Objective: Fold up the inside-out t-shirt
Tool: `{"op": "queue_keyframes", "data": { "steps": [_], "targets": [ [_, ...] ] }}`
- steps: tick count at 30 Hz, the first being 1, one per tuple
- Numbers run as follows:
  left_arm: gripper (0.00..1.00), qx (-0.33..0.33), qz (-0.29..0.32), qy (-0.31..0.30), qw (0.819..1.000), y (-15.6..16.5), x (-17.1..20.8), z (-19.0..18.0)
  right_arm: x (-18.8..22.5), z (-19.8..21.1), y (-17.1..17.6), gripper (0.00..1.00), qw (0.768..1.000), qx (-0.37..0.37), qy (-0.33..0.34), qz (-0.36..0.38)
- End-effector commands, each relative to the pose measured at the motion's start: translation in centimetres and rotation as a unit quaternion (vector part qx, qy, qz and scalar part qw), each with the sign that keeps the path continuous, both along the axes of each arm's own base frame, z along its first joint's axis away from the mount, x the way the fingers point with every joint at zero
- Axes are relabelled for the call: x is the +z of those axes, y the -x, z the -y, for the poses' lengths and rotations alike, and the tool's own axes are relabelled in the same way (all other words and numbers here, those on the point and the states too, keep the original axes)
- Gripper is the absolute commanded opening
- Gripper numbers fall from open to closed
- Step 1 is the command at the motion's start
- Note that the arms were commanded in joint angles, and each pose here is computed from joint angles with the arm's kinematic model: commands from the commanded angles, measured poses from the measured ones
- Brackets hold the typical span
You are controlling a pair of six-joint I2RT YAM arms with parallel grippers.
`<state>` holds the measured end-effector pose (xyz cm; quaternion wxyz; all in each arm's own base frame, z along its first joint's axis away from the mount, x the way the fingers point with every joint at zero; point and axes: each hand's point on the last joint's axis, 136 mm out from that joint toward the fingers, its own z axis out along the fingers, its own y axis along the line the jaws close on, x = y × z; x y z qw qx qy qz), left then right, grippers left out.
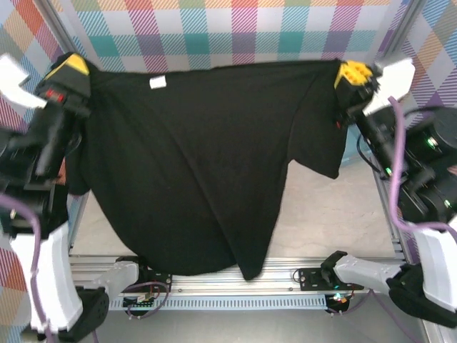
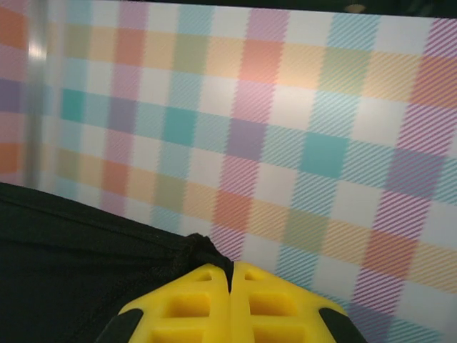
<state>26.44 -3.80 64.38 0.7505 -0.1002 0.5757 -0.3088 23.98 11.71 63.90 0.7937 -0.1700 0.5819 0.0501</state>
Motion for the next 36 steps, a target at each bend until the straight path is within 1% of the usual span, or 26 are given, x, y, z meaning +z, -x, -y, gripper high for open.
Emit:
{"op": "queue_keyframes", "data": {
  "steps": [1, 3, 5, 7, 8, 9, 10, 11, 12, 14, 15, 16, 18, 19, 21, 22, 23, 24, 25, 28, 29, 30, 32, 33, 34, 36],
  "targets": [
    [0.00, 0.050, -0.099, -0.005, 0.994, -9.7, -6.0, -1.4, -0.9, 2.4, -8.0, 0.00, 0.988, -0.151, 0.038, -0.022],
    [0.00, 0.057, -0.140, -0.015, 0.988, -14.2, -9.3, -1.2, -3.2, 2.5, -13.1, 0.00, 0.983, -0.171, 0.046, -0.056],
    [0.02, 0.069, -0.185, -0.027, 0.980, -19.4, -13.9, -1.1, -7.2, 2.9, -19.4, 0.00, 0.975, -0.186, 0.051, -0.106],
    [0.10, 0.074, -0.228, -0.035, 0.970, -24.5, -18.9, -1.0, -11.8, 3.1, -25.5, 0.00, 0.966, -0.200, 0.054, -0.152],
    [0.20, 0.079, -0.256, -0.038, 0.963, -27.2, -21.9, -1.0, -14.8, 3.2, -28.8, 0.00, 0.960, -0.208, 0.057, -0.176],
    [0.24, 0.079, -0.272, -0.042, 0.958, -29.4, -23.9, -0.9, -17.4, 3.2, -31.5, 0.03, 0.955, -0.212, 0.057, -0.198],
    [0.30, 0.078, -0.300, -0.050, 0.949, -31.9, -26.8, -0.8, -20.5, 3.2, -34.4, 0.12, 0.948, -0.217, 0.056, -0.225],
    [0.36, 0.079, -0.331, -0.056, 0.939, -33.8, -29.3, -0.8, -23.8, 3.2, -36.9, 0.15, 0.940, -0.217, 0.054, -0.258],
    [0.40, 0.072, -0.359, -0.068, 0.928, -35.1, -31.2, -0.5, -26.0, 2.9, -38.4, 0.22, 0.934, -0.211, 0.050, -0.283],
    [0.51, 0.057, -0.400, -0.072, 0.912, -36.1, -33.6, -0.2, -29.2, 2.1, -39.5, 0.37, 0.927, -0.202, 0.049, -0.311],
    [0.54, 0.046, -0.411, -0.072, 0.908, -36.0, -34.2, 0.2, -29.9, 1.6, -39.3, 0.42, 0.926, -0.195, 0.049, -0.320],
    [0.57, 0.035, -0.422, -0.071, 0.903, -35.7, -34.8, 0.5, -31.5, 0.8, -38.8, 0.46, 0.916, -0.184, 0.056, -0.351],
    [0.66, 0.010, -0.428, -0.064, 0.902, -34.3, -35.5, 1.5, -34.6, -1.2, -37.1, 0.52, 0.895, -0.154, 0.059, -0.415],
    [0.74, 0.002, -0.428, -0.057, 0.902, -33.4, -36.0, 1.8, -35.2, -2.4, -36.1, 0.53, 0.891, -0.139, 0.062, -0.429],
    [0.76, -0.008, -0.427, -0.034, 0.904, -30.5, -36.7, 2.3, -37.6, -5.8, -33.1, 0.55, 0.888, -0.093, 0.079, -0.444],
    [0.76, -0.013, -0.434, -0.020, 0.901, -29.0, -38.0, 2.5, -38.2, -7.3, -31.3, 0.57, 0.888, -0.066, 0.076, -0.449],
    [0.76, -0.020, -0.431, -0.001, 0.902, -27.2, -39.1, 2.9, -39.6, -8.9, -28.9, 0.58, 0.879, -0.034, 0.064, -0.472],
    [0.76, -0.031, -0.423, 0.012, 0.906, -25.8, -39.7, 3.6, -40.8, -10.2, -26.8, 0.59, 0.867, -0.007, 0.055, -0.495],
    [0.76, -0.037, -0.427, 0.022, 0.903, -23.8, -41.2, 4.0, -42.4, -11.7, -24.3, 0.59, 0.852, 0.023, 0.051, -0.521],
    [0.76, -0.045, -0.475, 0.010, 0.879, -18.2, -46.3, 5.1, -47.9, -15.1, -17.2, 0.61, 0.803, 0.074, 0.057, -0.589],
    [0.76, -0.049, -0.491, -0.003, 0.870, -16.6, -47.6, 5.4, -49.6, -15.9, -15.2, 0.61, 0.783, 0.086, 0.055, -0.614],
    [0.76, -0.049, -0.511, -0.015, 0.858, -15.0, -49.1, 5.4, -51.5, -16.7, -12.9, 0.61, 0.759, 0.099, 0.054, -0.642],
    [0.76, -0.049, -0.536, -0.031, 0.842, -12.7, -51.5, 5.5, -54.3, -17.1, -10.2, 0.62, 0.727, 0.107, 0.044, -0.677],
    [0.76, -0.050, -0.548, -0.034, 0.835, -11.6, -52.7, 5.5, -55.3, -17.4, -9.5, 0.63, 0.716, 0.114, 0.032, -0.687],
    [0.76, -0.057, -0.558, -0.033, 0.827, -10.7, -53.9, 5.7, -56.7, -17.4, -8.7, 0.63, 0.700, 0.116, 0.020, -0.705],
    [0.75, -0.087, -0.567, -0.047, 0.818, -9.3, -55.2, 7.0, -59.0, -17.0, -8.2, 0.61, 0.678, 0.100, 0.019, -0.728]
  ]
}}
